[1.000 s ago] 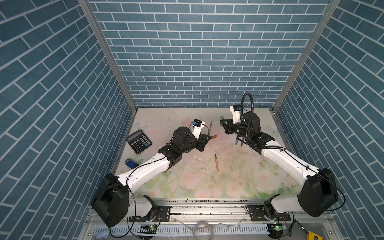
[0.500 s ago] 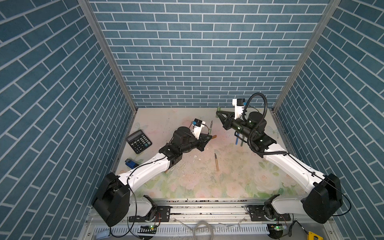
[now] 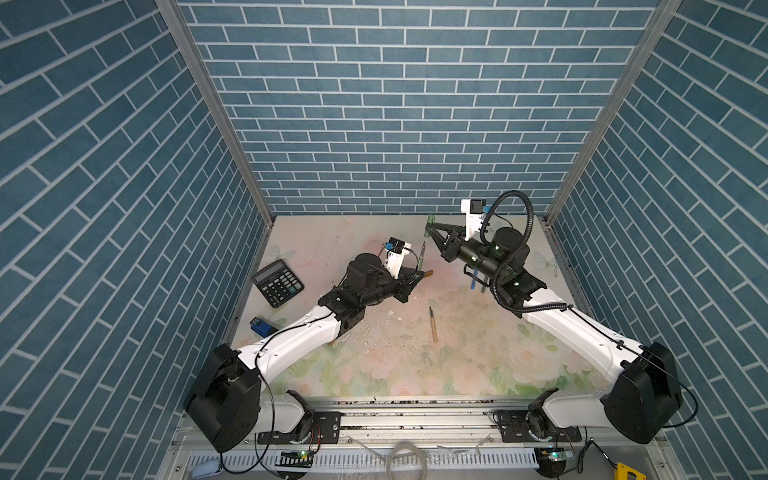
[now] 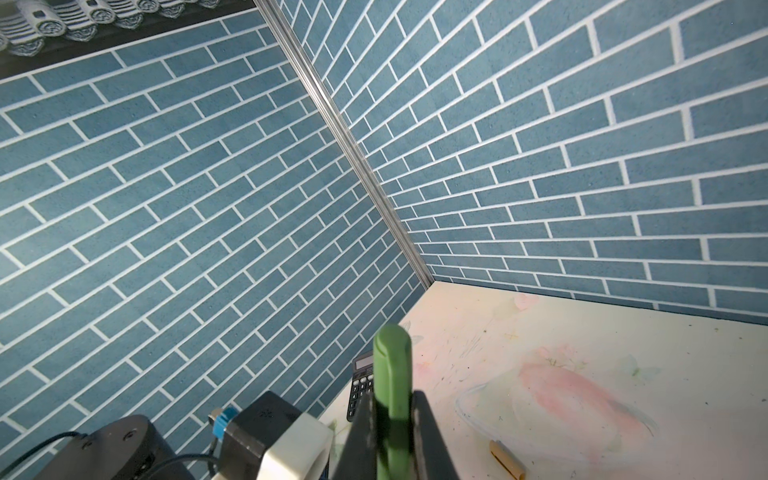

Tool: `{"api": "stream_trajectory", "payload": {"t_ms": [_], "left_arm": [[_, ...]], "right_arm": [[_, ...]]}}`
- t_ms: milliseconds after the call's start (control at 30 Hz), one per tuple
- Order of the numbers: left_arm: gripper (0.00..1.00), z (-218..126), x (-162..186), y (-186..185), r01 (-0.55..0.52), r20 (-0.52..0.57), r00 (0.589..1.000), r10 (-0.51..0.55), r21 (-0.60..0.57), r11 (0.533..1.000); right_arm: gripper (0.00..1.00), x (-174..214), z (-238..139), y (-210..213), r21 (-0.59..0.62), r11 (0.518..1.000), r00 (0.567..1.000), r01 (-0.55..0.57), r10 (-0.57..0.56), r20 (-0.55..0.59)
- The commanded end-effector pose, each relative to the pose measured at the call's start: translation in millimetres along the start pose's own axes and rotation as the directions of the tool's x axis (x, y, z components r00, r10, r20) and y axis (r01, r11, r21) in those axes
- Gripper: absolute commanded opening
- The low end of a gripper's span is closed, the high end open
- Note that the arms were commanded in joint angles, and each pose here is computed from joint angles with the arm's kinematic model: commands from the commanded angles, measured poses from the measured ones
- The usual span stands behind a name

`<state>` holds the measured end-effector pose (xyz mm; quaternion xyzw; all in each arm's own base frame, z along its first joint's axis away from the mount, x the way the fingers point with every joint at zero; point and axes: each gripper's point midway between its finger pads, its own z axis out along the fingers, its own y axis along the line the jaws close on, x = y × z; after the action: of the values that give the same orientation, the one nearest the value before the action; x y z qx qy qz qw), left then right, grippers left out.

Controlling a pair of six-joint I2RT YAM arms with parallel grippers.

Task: Insert the pens into the pen caps
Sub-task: 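Swing the right gripper over the fountain pen, cap pointing down onto its nib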

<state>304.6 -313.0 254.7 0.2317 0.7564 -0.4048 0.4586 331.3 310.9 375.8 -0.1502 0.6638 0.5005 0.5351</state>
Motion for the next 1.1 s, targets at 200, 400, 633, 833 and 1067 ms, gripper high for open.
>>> {"api": "stream_trajectory", "payload": {"t_ms": [200,400,633,833,1067], "left_arm": [[0.00,-3.5,-3.4,-7.9,-0.011,0.021,1.000,0.010,0.026,1.000],[0.00,-4.4,-4.0,-8.3,-0.010,0.025,1.000,0.010,0.027,1.000],[0.00,-3.8,-2.9,-7.3,-0.011,0.022,1.000,0.010,0.022,1.000],[0.00,-3.5,-2.7,-6.2,-0.010,0.023,1.000,0.009,0.019,1.000],[0.00,-3.6,-2.5,-6.1,-0.011,0.022,1.000,0.011,0.018,1.000]], "right_arm": [[0.10,5.1,3.9,0.4,-0.018,0.999,1.000,-0.030,0.030,0.003],[0.10,9.9,6.1,-3.3,-0.011,0.999,0.999,-0.037,0.037,-0.009],[0.10,14.9,5.8,-2.8,-0.019,0.998,0.998,-0.058,0.057,-0.028],[0.09,21.4,3.9,-6.6,-0.006,0.998,0.997,-0.060,0.060,-0.044],[0.09,23.4,4.0,-9.5,0.003,0.998,0.997,-0.057,0.057,-0.043]]}}
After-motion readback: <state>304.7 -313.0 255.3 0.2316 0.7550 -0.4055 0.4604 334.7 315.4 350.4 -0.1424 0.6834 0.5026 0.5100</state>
